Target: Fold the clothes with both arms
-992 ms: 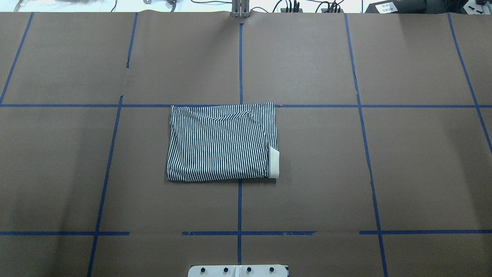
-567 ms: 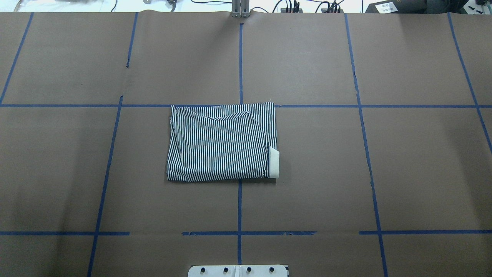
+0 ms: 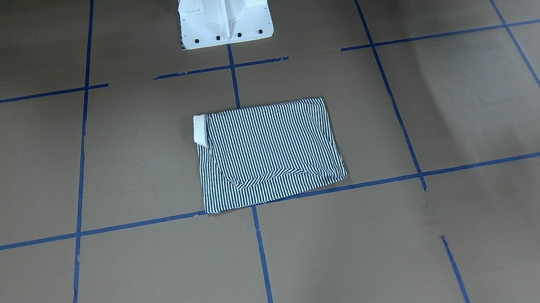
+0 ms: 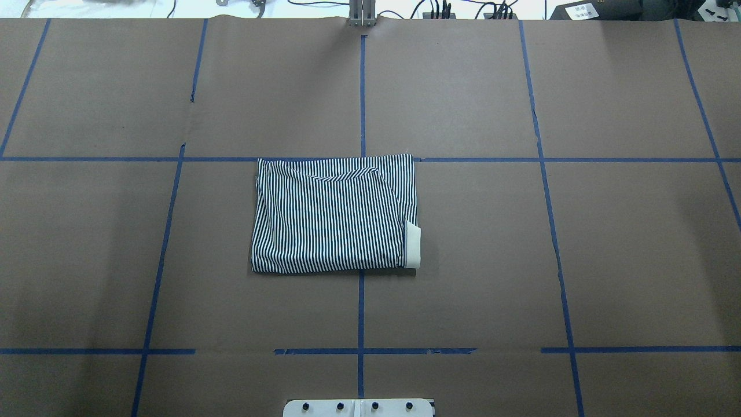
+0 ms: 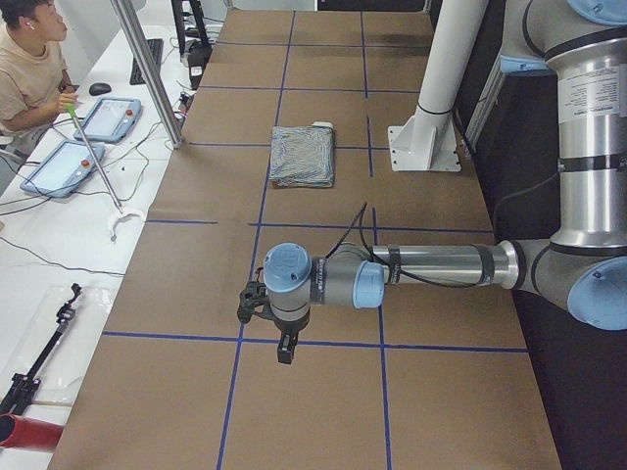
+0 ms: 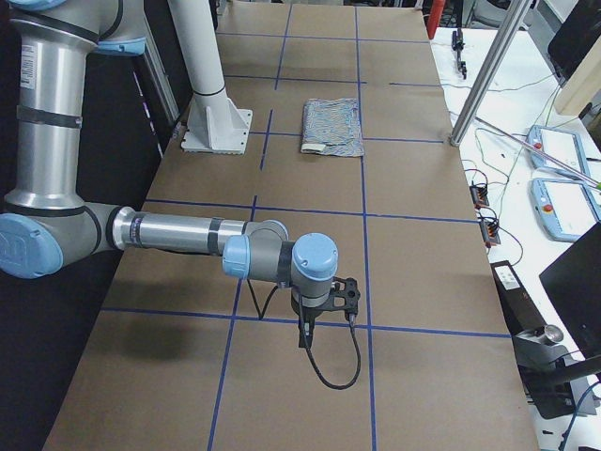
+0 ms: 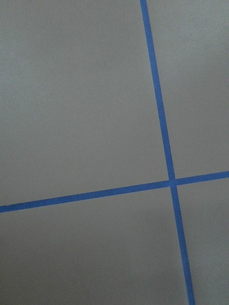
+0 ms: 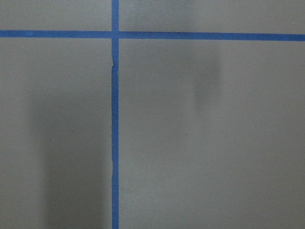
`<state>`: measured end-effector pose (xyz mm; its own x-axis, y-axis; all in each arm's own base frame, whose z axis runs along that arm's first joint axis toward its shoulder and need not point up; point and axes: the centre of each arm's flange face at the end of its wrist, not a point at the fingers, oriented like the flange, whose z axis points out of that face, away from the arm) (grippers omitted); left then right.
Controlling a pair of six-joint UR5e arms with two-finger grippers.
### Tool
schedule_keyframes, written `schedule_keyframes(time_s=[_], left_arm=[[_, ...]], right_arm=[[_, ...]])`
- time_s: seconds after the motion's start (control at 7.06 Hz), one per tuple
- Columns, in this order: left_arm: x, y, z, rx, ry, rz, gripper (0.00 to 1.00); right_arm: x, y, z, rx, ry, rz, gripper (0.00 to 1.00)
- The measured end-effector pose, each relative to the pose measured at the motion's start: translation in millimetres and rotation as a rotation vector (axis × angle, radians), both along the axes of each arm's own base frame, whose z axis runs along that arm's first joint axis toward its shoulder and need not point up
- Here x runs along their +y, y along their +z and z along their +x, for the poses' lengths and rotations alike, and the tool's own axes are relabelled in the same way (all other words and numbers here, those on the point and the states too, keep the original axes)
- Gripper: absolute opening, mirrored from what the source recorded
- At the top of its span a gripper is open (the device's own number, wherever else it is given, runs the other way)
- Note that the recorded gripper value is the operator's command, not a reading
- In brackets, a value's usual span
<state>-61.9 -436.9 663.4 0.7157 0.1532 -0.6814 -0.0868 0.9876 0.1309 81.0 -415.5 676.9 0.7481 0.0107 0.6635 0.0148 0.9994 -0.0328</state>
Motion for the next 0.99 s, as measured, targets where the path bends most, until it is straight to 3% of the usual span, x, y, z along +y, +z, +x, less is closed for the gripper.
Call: schedule_keyframes(time_s=[0.99], left_arm=[[0.0, -1.3, 0.0, 0.0, 0.0, 0.002, 1.0]], right_arm=[[1.8, 3.8, -0.5, -0.002, -0.001, -0.009, 1.0]])
